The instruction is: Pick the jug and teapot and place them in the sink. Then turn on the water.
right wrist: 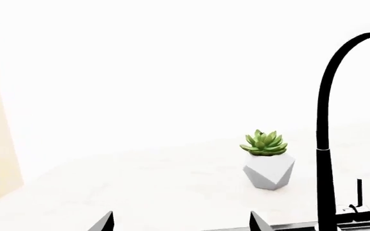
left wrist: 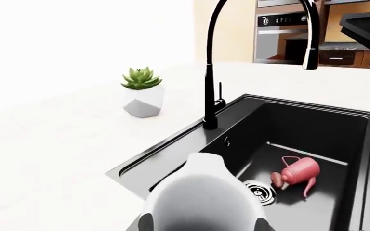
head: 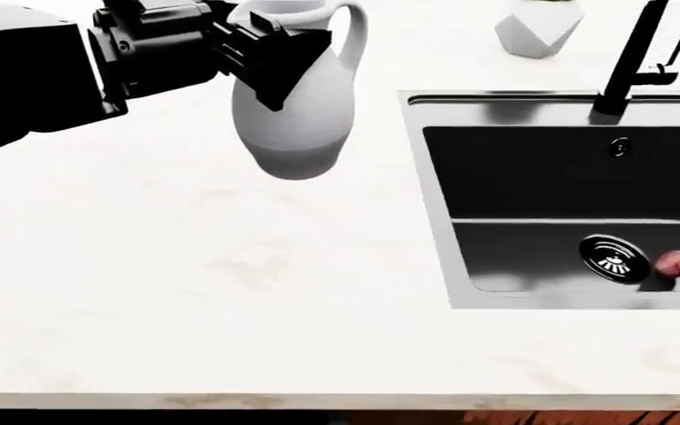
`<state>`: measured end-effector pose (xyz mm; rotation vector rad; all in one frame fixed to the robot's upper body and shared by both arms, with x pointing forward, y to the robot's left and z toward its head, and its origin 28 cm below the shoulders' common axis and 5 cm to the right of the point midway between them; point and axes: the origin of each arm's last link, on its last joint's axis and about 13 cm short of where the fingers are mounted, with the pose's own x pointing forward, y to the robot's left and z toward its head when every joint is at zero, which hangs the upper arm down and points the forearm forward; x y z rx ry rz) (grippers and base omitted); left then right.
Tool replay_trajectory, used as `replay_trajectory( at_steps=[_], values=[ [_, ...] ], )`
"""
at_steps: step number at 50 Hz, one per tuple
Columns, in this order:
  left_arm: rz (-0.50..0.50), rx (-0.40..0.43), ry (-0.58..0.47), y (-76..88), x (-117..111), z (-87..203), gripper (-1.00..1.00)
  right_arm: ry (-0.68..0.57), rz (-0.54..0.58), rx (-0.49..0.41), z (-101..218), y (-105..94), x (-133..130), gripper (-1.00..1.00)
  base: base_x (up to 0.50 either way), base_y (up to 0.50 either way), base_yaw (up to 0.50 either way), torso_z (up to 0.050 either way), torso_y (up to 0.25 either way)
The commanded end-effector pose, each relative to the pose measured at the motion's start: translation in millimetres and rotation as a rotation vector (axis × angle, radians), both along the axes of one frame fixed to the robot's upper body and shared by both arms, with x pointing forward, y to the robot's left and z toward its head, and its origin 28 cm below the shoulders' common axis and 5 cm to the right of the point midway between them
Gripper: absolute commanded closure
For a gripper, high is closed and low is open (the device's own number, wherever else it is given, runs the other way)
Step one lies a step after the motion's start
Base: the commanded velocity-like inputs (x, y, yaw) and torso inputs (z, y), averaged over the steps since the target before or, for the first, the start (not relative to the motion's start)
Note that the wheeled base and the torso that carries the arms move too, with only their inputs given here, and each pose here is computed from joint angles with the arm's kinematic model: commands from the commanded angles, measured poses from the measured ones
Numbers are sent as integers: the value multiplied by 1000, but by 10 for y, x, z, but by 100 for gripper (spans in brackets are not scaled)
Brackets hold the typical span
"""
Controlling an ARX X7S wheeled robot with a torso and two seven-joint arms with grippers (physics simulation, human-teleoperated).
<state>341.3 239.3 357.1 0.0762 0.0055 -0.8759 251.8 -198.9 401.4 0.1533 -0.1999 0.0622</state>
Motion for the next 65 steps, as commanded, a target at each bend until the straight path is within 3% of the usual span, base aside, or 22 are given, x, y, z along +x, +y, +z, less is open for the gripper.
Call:
replay_trajectory(
  at_steps=[1,6,18,43,56,65],
  values=[
    [-6,-44,-56,3,-30,205,100,-3,-2,-15,41,3,-18,-100,-132,-500,0,0,0],
    [-4,-43,-57,1,-35,208,100,-31,4,0,97,-19,-96,-100,-134,-500,0,0,2],
    [11,-52,-49,25,40,171,100,-197,-17,151,306,-51,-313,-100,-144,-500,0,1,2],
    [68,-55,-47,109,94,186,100,-176,-2,149,246,4,-226,-100,-143,-500,0,1,2],
    [90,-51,-42,127,120,187,100,-164,-36,180,202,56,-181,-100,21,-229,0,1,2],
    [106,-46,-39,146,125,212,100,-144,-56,148,272,-38,-193,-100,48,-404,0,1,2]
  ],
)
